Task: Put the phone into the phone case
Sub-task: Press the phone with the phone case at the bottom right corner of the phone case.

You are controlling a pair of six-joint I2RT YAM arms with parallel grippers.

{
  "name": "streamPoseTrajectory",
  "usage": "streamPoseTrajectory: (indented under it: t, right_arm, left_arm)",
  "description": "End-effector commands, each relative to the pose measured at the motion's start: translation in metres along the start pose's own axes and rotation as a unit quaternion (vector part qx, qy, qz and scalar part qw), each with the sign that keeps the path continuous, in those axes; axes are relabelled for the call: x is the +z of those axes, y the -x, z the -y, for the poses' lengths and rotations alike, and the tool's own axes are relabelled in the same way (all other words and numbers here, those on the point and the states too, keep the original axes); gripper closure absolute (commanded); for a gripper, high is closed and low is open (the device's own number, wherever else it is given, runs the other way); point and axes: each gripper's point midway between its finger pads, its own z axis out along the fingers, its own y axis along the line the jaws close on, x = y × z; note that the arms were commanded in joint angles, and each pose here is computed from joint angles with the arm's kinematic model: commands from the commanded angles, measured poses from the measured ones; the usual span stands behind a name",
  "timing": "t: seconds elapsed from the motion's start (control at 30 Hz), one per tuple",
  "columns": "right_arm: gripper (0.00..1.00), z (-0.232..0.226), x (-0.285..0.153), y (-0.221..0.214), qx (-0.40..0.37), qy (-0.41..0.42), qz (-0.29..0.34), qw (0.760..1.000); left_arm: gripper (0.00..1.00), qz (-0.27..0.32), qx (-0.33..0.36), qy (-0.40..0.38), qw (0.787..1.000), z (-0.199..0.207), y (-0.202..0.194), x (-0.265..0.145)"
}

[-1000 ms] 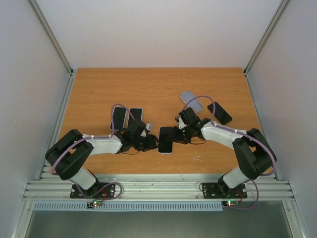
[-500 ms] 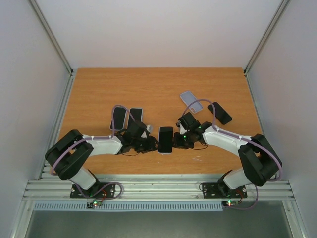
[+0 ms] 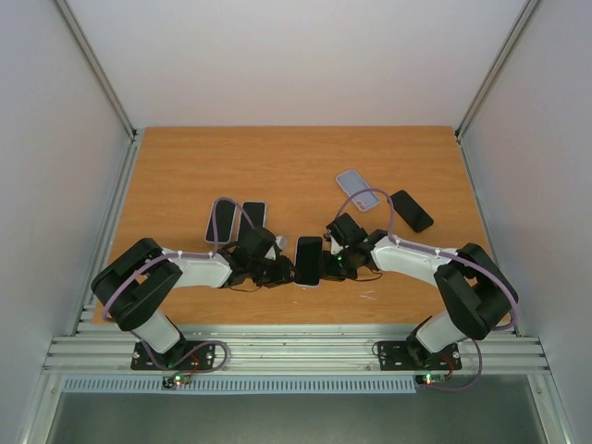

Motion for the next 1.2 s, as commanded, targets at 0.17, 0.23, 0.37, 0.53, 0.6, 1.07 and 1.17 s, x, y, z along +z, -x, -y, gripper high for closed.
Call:
streamPoseTrajectory:
  t: [0.17, 0.23, 0.37, 0.53, 0.6, 1.07, 1.17]
  right_arm:
    - [0.99, -0.02, 0.021, -0.005, -0.013, 0.017, -0.028, 0.999]
    - [0.99, -0.017, 0.027, -0.008, -0.013, 0.002, -0.038, 0.999]
    - [0.99, 0.003, 0.04, -0.014, -0.014, -0.059, -0.056, 0.997]
    - [0.99, 0.035, 0.052, -0.018, -0.03, -0.156, -0.064, 0.985]
    - [0.98, 0.044, 0.055, -0.018, -0.04, -0.187, -0.066, 0.979]
    - [0.87, -0.003, 0.017, 0.013, -0.105, -0.136, -0.013, 0.985]
    - [0.85, -0.013, -0.009, 0.033, -0.099, -0.101, 0.014, 0.99]
  left_arm:
    - [0.68, -0.006, 0.008, -0.021, 1.0, 0.013, -0.004, 0.009]
    - [0.68, -0.006, 0.009, -0.022, 1.0, 0.014, -0.005, 0.009]
    - [0.68, -0.005, 0.008, -0.022, 1.0, 0.015, -0.006, 0.008]
    - [0.67, 0.004, 0.008, -0.016, 1.0, 0.012, -0.006, 0.003]
    - [0.67, 0.009, 0.008, -0.01, 1.0, 0.011, -0.005, 0.0]
    - [0.57, 0.047, 0.029, 0.064, 0.996, -0.004, 0.012, -0.029]
    - [0.56, 0.048, 0.038, 0.072, 0.996, -0.002, 0.02, -0.033]
